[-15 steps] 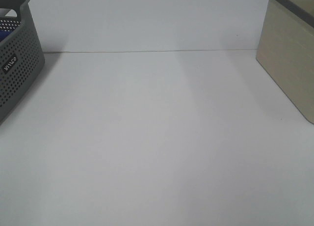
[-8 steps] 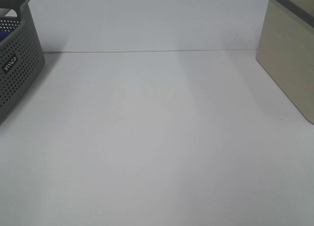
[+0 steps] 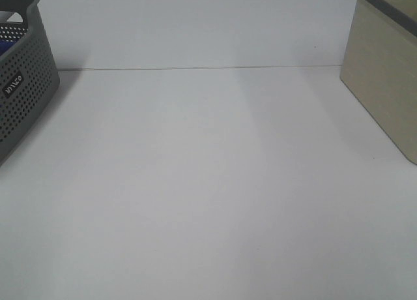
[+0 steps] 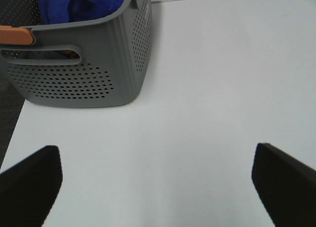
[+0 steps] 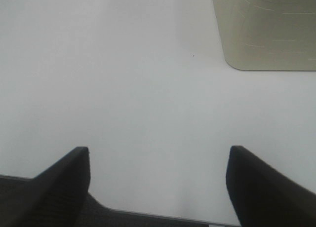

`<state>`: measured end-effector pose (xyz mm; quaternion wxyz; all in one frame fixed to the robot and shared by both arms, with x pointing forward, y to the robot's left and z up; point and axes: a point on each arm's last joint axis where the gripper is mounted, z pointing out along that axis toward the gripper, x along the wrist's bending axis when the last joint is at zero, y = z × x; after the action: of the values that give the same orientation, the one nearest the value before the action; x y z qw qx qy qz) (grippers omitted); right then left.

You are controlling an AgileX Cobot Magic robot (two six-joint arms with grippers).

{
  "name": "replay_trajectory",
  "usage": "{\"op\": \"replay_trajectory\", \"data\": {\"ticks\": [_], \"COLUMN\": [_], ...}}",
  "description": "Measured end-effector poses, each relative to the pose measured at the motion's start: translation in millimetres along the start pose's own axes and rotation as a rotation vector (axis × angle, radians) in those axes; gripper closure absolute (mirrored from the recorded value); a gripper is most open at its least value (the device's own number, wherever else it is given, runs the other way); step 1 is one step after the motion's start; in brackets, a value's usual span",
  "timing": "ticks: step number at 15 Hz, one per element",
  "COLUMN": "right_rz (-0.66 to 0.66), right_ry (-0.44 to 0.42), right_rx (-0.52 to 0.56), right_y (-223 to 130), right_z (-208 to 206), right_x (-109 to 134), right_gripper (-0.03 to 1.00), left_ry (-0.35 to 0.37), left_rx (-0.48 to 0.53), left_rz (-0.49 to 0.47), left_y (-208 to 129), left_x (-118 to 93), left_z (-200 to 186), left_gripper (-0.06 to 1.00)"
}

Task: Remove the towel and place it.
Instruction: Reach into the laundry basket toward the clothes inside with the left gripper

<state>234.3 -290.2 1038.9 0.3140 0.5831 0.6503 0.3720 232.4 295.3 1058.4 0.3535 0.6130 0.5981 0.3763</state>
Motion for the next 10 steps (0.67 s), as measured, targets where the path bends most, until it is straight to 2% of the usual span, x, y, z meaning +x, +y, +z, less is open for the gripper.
{"op": "replay_trajectory", "data": {"ticks": [3,4,5,7,8,10], "right_rz": [0.0,0.0,0.0,0.0,0.0,0.0], "right_ry": [0.0,0.0,0.0,0.0,0.0,0.0], "right_rx": [0.0,0.0,0.0,0.0,0.0,0.0], "right_y": [0,0,0,0,0,0], "right_z": [0,0,0,0,0,0], "right_x": [0,0,0,0,0,0], "right_gripper": [0.22,0.22,0.22,0.22,0.22,0.22], "left_ry": [0.016,0.0,-0.012,-0.043,-0.054,-0.087], "left_rx": [0.122,0.226,0.262,0.317,0.329,0.362], "left_rz": [0.023,0.097,0.147,0.283,0.329,0.518], "left_y": [28,69,92,140,152,193], "left_x": [5,9,11,17,18,24], "left_z": [5,18,26,54,63,98], "left_gripper": [-0.05,-0.05,-0.05,-0.05,-0.05,-0.05]}}
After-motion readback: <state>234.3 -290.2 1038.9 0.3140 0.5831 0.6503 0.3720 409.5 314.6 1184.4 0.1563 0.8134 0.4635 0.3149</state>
